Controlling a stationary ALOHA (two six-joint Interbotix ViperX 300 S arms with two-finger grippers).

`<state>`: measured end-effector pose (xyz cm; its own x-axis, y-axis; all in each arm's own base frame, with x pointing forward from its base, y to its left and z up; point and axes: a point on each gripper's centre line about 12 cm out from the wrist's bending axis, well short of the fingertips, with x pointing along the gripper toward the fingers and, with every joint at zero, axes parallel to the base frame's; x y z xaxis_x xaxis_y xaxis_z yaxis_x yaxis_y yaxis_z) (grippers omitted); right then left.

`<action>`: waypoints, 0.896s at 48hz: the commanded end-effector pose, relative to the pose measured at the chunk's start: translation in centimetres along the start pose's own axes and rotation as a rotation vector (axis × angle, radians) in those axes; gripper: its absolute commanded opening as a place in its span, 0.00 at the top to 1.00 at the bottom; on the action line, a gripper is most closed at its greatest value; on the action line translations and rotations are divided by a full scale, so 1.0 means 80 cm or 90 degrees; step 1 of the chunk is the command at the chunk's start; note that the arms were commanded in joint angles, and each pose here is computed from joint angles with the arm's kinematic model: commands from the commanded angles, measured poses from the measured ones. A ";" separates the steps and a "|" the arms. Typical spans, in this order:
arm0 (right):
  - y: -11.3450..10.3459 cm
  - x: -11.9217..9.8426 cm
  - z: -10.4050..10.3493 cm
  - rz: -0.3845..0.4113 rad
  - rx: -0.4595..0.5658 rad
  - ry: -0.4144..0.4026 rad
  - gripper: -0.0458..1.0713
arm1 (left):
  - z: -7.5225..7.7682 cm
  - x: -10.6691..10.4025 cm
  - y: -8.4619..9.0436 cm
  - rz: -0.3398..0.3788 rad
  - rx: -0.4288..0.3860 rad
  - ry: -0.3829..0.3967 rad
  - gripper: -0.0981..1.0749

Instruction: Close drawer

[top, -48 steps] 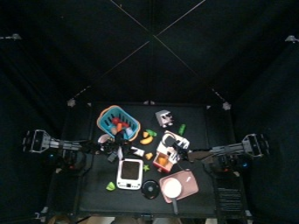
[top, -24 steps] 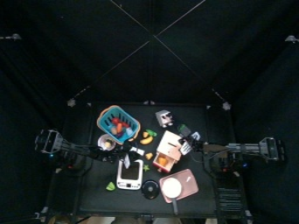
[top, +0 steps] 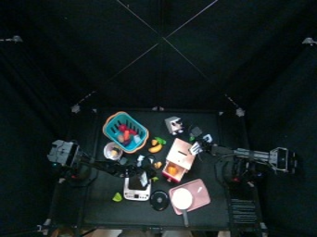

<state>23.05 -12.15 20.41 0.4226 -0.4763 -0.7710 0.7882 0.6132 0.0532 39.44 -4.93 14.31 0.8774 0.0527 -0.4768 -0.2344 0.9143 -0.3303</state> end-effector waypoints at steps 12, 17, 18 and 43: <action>0.000 0.008 0.003 -0.003 -0.006 -0.001 0.64 | 0.011 0.030 -0.024 -0.017 -0.010 -0.002 0.65; 0.001 0.008 0.003 -0.001 -0.008 -0.002 0.64 | 0.009 0.040 -0.027 -0.018 -0.012 0.010 0.65; 0.001 0.008 0.003 -0.001 -0.007 -0.002 0.64 | 0.008 0.042 -0.027 -0.017 -0.012 0.013 0.65; 0.001 0.011 0.000 -0.001 -0.014 -0.001 0.64 | 0.010 0.063 -0.023 -0.008 -0.017 0.014 0.65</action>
<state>23.30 -12.40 19.25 0.4056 -0.4725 -0.7825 0.7800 0.6252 0.0268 43.82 -6.09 11.87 0.8519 0.0299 -0.5228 -0.2436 0.9064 -0.3451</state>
